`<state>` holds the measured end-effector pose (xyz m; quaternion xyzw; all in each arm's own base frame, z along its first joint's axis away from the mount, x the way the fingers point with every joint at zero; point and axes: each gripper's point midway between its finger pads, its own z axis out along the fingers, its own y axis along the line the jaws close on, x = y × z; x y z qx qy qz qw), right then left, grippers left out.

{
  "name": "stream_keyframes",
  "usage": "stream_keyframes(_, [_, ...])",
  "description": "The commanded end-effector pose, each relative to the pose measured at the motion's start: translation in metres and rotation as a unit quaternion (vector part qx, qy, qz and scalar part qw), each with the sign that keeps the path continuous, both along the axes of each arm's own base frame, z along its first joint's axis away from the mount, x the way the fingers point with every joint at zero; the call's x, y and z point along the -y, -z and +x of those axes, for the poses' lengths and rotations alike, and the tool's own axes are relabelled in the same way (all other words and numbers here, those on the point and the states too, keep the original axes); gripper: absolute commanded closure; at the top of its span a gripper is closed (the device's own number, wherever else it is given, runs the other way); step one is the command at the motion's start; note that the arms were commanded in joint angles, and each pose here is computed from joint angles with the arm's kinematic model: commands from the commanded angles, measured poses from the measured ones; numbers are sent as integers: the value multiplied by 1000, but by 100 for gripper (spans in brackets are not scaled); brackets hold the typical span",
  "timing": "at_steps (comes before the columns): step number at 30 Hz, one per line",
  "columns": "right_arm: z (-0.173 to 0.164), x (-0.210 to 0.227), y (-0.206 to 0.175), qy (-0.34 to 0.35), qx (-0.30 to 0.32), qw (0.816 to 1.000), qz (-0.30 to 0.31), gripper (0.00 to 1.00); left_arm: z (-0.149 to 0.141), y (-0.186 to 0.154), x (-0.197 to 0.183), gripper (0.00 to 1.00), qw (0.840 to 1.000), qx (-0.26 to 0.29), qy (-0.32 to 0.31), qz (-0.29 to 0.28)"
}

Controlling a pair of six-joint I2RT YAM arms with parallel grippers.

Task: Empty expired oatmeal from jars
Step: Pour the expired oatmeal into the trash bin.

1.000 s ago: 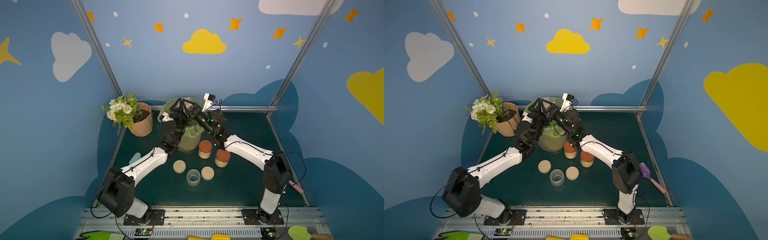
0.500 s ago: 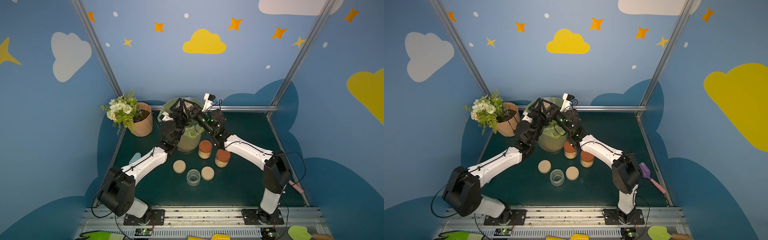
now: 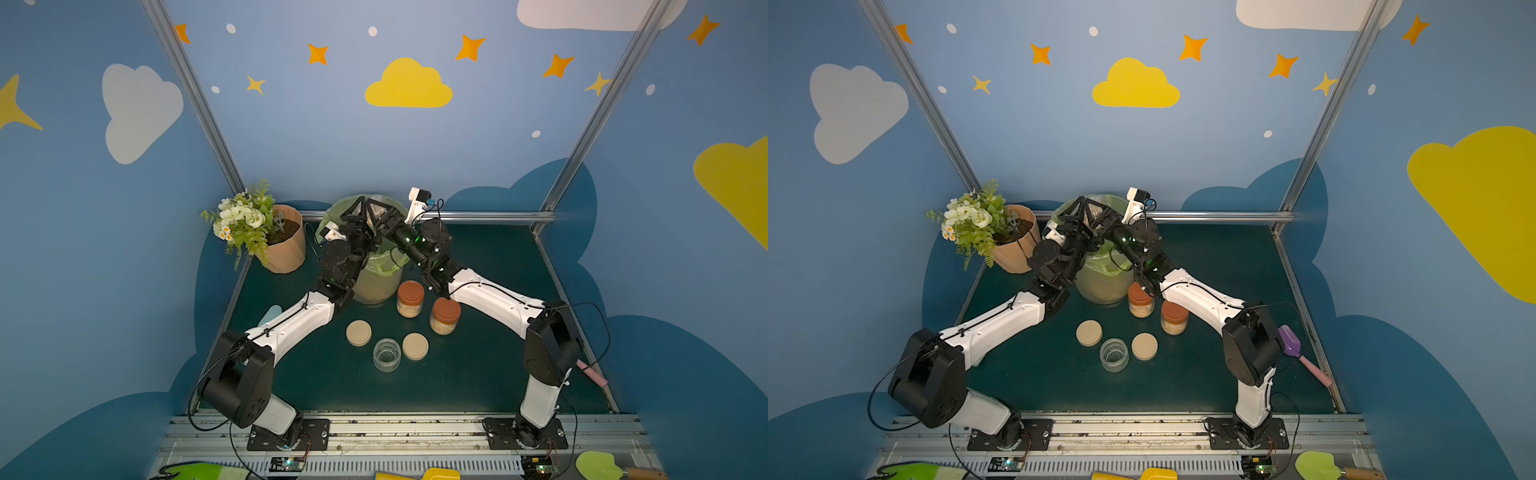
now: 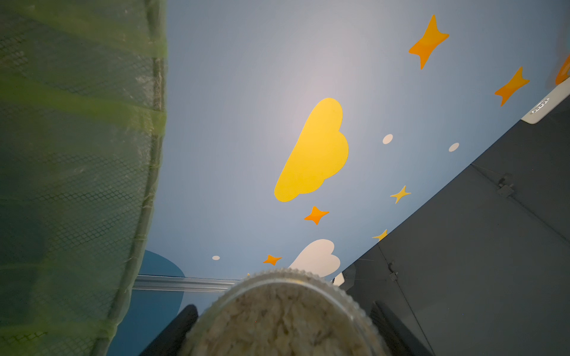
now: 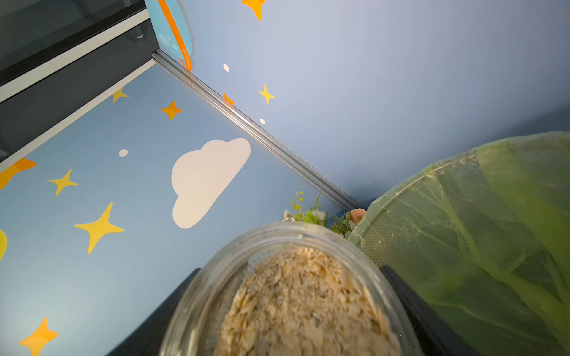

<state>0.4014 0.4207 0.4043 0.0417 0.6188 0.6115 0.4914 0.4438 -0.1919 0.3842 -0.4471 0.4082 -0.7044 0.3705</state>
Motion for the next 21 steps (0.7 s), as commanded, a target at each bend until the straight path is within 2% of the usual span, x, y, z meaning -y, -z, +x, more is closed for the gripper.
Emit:
stream_keyframes(1, [-15,-14,3,-40,-4,999,-2,18,5,-9,-8,86,999,25,-18,26])
stream_keyframes(9, [-10,-11,8,-28,-14,999,-15,11,10,-12,-17,86,999,32,-24,27])
stream_keyframes(21, [0,-2,21,-9,-42,999,-29,10,14,-14,-32,88,998,39,-32,28])
